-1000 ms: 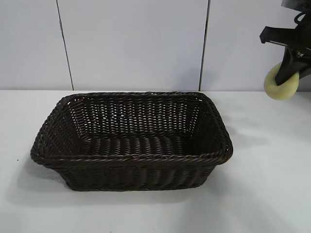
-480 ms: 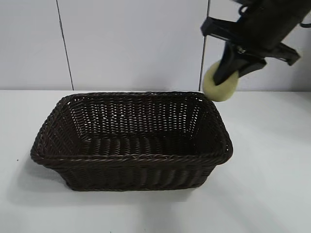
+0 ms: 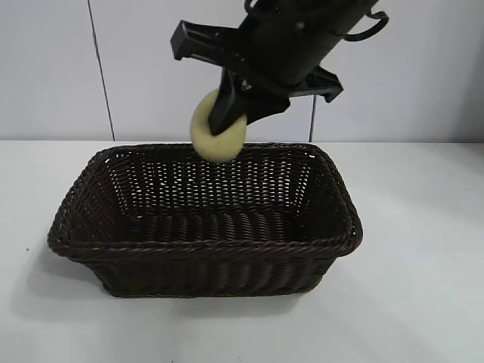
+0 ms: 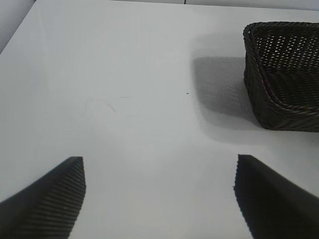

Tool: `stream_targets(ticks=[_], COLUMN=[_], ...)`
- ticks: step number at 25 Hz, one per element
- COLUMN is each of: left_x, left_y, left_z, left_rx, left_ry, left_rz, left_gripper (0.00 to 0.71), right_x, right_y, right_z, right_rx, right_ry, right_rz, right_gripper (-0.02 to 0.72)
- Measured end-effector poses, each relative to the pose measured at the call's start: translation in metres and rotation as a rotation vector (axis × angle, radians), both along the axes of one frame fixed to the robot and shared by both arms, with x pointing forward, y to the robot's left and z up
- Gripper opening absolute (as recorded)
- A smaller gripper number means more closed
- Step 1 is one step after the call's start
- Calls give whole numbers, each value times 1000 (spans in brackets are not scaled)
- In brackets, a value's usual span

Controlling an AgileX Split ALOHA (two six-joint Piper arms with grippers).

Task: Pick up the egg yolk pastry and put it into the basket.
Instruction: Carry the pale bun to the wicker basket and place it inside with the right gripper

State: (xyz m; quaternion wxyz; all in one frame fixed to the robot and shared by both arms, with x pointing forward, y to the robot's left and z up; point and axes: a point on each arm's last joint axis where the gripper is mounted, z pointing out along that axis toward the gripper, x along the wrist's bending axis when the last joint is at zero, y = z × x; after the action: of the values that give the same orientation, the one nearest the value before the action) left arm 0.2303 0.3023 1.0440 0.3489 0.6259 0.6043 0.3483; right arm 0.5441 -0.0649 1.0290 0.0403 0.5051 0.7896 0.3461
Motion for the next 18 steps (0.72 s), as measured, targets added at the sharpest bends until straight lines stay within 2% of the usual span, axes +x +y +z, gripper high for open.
stream_targets(ticks=[10, 14, 16, 18], left_x=[0, 0, 0, 0], left_y=[0, 0, 0, 0], left_z=[0, 0, 0, 0], left_rx=[0, 0, 0, 0], left_ry=[0, 0, 0, 0], left_rz=[0, 0, 0, 0], left_gripper=[596, 596, 596, 596], right_x=[18, 20, 19, 18], right_y=[16, 17, 17, 17], right_z=[-77, -87, -85, -82], right_rx=[-83, -95, -89, -95], right_ry=[99, 116, 118, 133], right_rz=[-13, -17, -23, -18], right_gripper=[36, 45, 98, 211])
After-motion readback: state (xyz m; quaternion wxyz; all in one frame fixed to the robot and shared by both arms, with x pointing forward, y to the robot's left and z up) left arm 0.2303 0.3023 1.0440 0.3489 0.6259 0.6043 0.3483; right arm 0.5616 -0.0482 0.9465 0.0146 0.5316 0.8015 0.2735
